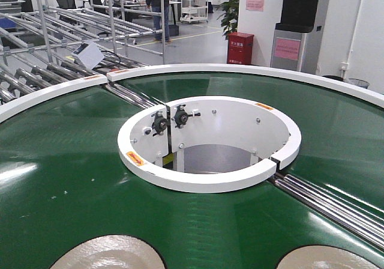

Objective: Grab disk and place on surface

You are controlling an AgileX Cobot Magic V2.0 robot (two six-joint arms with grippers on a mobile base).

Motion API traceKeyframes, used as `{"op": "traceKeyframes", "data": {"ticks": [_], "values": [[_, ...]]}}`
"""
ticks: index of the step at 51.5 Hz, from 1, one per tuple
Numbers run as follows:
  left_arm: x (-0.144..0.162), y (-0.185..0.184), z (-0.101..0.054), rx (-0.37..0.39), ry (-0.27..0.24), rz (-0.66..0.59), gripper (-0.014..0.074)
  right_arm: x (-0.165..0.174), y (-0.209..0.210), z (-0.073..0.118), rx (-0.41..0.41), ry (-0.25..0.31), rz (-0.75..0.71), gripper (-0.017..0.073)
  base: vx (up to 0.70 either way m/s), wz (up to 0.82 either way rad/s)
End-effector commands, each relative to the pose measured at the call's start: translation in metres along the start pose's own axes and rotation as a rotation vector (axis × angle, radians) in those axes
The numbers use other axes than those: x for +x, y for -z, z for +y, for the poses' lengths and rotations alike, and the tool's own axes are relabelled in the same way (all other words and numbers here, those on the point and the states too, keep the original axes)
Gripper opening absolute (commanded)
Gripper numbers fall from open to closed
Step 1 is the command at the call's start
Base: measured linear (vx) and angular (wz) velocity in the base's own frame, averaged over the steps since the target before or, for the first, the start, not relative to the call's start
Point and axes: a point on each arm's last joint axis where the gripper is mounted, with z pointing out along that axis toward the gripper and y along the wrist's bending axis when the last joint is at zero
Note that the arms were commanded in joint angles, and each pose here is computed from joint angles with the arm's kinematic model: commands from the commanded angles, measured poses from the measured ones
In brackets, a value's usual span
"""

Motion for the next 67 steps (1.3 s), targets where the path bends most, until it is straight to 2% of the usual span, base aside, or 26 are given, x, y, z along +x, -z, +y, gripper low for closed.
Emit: {"op": "traceKeyframes", "data": {"ticks": [1, 41, 48, 58, 59, 61, 65, 66, 67], "values": [[-0.004, 0.001, 0.0, -0.007, 0.013, -0.082, -0.0005, -0.002, 0.0, 0.0, 0.002, 0.009, -0.077, -0.0009, 0.0, 0.0], [-0.005, 0.001, 0.001, -0.009, 0.013, -0.098, -0.0005, -0.004, 0.0, 0.0, 0.0, 0.009, -0.099, -0.0009, 0.0, 0.0], [-0.012, 0.002, 0.001, -0.014, 0.013, -0.161, -0.0005, -0.011, 0.001, 0.001, -0.007, 0.01, -0.179, -0.0009, 0.0, 0.0], [-0.038, 0.01, 0.004, -0.037, 0.024, -0.446, -0.0005, -0.031, 0.007, 0.002, -0.025, -0.004, -0.399, -0.0009, 0.0, 0.0], [-0.041, 0.011, 0.004, -0.04, 0.028, -0.478, -0.0005, -0.033, 0.008, 0.002, -0.026, -0.007, -0.411, -0.0009, 0.0, 0.0], [-0.046, 0.014, 0.005, -0.039, 0.073, -0.541, -0.0005, -0.036, 0.009, 0.002, -0.026, -0.023, -0.419, -0.0009, 0.0, 0.0], [-0.057, 0.02, 0.008, -0.029, 0.206, -0.625, -0.0005, -0.05, 0.012, 0.001, -0.029, -0.106, -0.425, -0.0009, 0.0, 0.0], [-0.1, 0.037, 0.011, -0.009, 0.25, -0.681, -0.0005, -0.094, 0.026, 0.002, -0.031, -0.111, -0.458, -0.0009, 0.0, 0.0], [-0.106, 0.039, 0.011, -0.011, 0.24, -0.683, -0.0005, -0.103, 0.028, 0.002, -0.031, -0.108, -0.46, -0.0009, 0.0, 0.0]]}}
